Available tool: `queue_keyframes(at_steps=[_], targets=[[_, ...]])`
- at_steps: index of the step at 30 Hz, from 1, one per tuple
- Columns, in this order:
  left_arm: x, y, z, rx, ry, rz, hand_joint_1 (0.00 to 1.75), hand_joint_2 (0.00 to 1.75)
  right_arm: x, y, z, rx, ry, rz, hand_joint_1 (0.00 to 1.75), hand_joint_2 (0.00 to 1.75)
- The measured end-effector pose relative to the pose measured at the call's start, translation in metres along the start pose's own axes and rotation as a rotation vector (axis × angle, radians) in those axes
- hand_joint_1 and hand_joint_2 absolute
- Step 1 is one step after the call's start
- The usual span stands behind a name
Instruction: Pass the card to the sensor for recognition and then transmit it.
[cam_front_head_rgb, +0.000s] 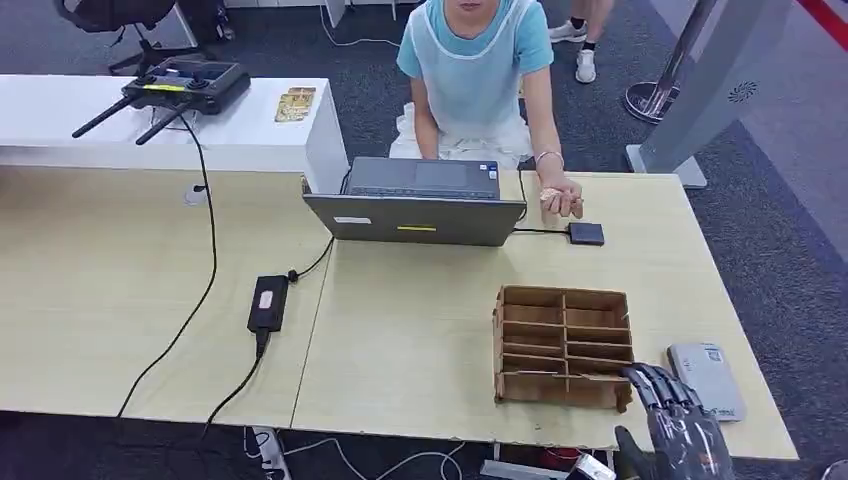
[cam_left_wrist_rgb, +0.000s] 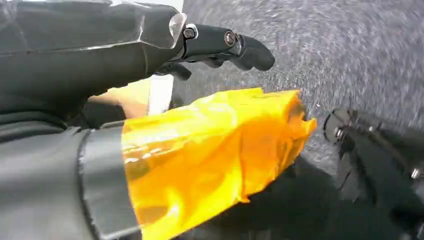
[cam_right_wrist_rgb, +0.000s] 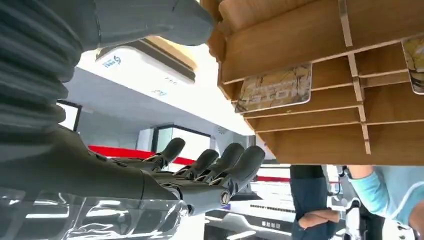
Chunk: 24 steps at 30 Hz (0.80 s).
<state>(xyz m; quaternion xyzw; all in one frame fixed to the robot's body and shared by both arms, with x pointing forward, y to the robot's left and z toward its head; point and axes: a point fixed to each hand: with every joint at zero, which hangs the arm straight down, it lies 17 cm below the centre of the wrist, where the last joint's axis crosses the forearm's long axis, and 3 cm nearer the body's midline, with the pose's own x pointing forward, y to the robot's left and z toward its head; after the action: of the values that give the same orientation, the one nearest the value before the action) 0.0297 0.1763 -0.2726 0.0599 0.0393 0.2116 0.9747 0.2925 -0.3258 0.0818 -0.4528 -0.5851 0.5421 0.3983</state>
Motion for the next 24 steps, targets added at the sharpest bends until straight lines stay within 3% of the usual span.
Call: queue_keyframes(at_steps=[5,17,24], targets=[[-0.005,0.014,-0.003,0.046,0.042,0.193,0.00,0.00,-0.001,-0.003,0.000,-0.005,0.003,0.000,0.45,1.75],[-0.010,0.020,-0.005,0.062,0.071,0.309,0.00,0.00,0.004,-0.004,0.001,-0.006,-0.011,-0.006,0.44,1.75],[-0.010,0.028,-0.006,0.092,0.081,0.495,0.00,0.00,0.004,-0.008,-0.001,-0.022,-0.011,-0.022,0.21,1.75]])
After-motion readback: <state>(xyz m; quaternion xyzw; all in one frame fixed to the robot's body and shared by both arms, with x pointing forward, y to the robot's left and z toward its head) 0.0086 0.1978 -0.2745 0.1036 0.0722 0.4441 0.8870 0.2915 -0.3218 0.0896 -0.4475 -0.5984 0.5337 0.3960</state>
